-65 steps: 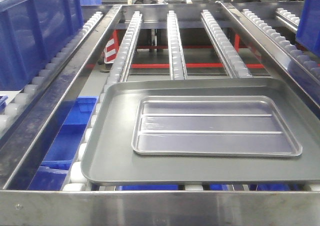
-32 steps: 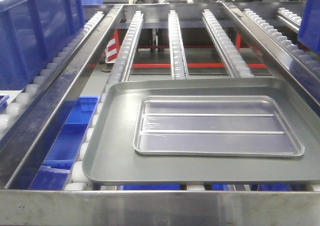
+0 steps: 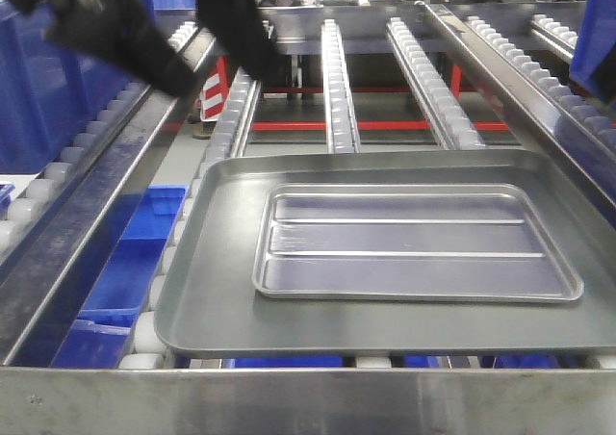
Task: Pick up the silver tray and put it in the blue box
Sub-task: 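Lower both grippers onto opposite short edges of the small silver tray and close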
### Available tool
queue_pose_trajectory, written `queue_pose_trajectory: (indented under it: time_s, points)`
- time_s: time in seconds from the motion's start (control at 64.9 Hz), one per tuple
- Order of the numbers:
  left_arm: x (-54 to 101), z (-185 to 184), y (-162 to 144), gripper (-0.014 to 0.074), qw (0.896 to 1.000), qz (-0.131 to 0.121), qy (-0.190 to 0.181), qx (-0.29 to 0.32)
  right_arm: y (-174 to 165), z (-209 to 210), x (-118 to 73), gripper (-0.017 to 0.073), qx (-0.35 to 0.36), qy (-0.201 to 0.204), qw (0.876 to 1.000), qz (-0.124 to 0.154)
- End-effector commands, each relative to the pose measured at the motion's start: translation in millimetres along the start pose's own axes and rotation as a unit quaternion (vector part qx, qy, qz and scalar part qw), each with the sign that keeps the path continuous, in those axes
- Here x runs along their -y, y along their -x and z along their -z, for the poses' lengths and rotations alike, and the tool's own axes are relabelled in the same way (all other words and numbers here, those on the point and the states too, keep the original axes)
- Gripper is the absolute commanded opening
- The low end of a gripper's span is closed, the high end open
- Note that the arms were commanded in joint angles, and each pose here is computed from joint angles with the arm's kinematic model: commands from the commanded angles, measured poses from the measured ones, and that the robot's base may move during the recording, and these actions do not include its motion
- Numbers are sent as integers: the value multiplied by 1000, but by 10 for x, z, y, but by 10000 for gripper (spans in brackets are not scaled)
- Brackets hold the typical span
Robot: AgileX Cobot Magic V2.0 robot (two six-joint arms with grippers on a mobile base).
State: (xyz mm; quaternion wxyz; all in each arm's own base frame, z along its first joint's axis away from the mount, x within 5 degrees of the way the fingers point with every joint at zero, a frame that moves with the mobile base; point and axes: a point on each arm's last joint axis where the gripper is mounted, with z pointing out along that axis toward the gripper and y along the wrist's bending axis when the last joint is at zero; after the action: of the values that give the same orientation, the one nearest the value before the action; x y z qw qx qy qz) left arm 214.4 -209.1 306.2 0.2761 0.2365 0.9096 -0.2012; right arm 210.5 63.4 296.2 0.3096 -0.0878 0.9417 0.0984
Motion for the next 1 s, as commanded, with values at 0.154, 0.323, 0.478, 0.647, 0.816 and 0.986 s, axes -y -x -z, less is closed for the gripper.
queue_pose_trajectory:
  time_s: [0.154,0.323,0.478,0.647,0.816,0.986]
  points:
    - [129,-314,484,323,998,56,38,-2,366,-337,43,427,-35,-35,997,-54]
    - [152,-601,652,323,993,74,80,-38,519,-529,97,427,-50,-67,994,-72]
    - [85,-790,676,323,988,95,108,-52,541,-687,109,426,-63,-69,993,-73]
    - [64,-942,661,323,987,105,109,-52,536,-887,169,425,-72,-75,991,-88]
    - [28,-1072,636,323,986,107,113,-59,517,-1051,205,425,-81,-78,989,-93]
    - [-39,-1183,628,323,985,110,117,-61,498,-1185,220,425,-88,-79,989,-93]
